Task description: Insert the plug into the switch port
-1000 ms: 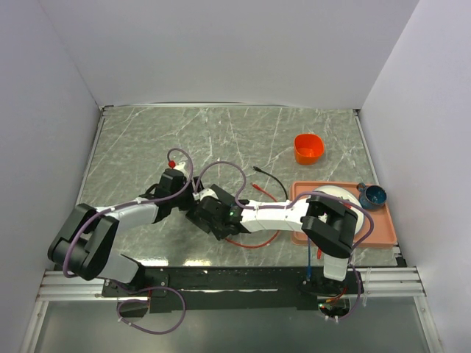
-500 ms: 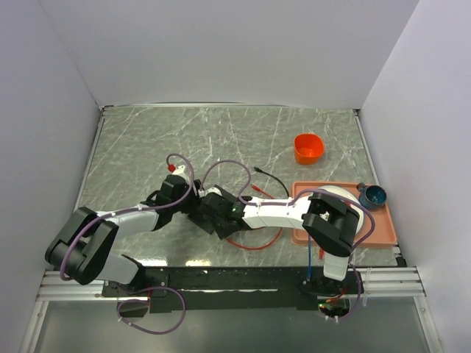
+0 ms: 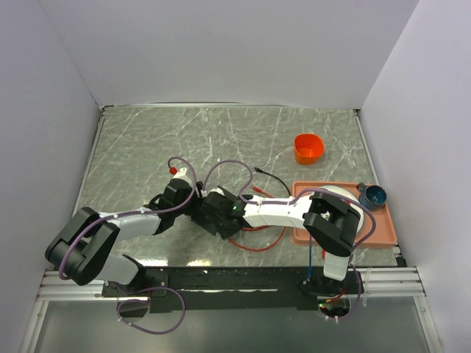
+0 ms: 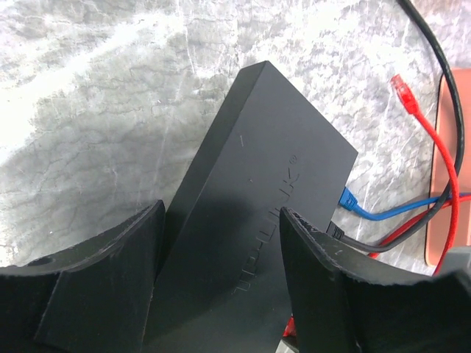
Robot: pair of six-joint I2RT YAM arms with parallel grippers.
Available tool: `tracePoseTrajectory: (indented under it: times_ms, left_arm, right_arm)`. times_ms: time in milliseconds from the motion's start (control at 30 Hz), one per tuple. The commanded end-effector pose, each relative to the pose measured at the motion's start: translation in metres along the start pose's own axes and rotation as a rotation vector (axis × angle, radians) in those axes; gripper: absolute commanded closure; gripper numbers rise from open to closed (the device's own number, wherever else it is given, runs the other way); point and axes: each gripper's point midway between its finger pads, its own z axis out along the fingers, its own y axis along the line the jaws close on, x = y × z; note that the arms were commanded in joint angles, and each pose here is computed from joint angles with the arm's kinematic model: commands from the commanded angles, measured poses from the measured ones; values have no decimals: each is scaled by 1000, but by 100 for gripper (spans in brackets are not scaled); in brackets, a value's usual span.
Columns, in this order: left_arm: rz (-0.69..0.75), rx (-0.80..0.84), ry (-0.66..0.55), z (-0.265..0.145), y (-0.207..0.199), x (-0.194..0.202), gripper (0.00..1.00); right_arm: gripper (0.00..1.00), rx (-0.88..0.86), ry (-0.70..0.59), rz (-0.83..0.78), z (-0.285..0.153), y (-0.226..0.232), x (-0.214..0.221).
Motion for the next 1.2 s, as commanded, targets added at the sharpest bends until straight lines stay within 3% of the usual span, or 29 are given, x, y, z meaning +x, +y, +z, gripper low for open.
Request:
tracePoseTrajectory:
  times_ms: [0,433,900,1167]
  left_arm:
    - [-120,120,350,-27,-27,89,34]
    - [-152,123,337,-34,-36,95,36]
    - [-112,120,330,-37,-57,102,36]
    - [-138,131,344,-36,-68,112,36]
  right_arm:
    - [100,12,-357,190,-6,-9,-95]
    - [100,-32,-530,242,-32,-16,-115]
    - [100,-99,-449,174,-25,1,-122]
    - [100,-102,-542,230,-43,-6,-132]
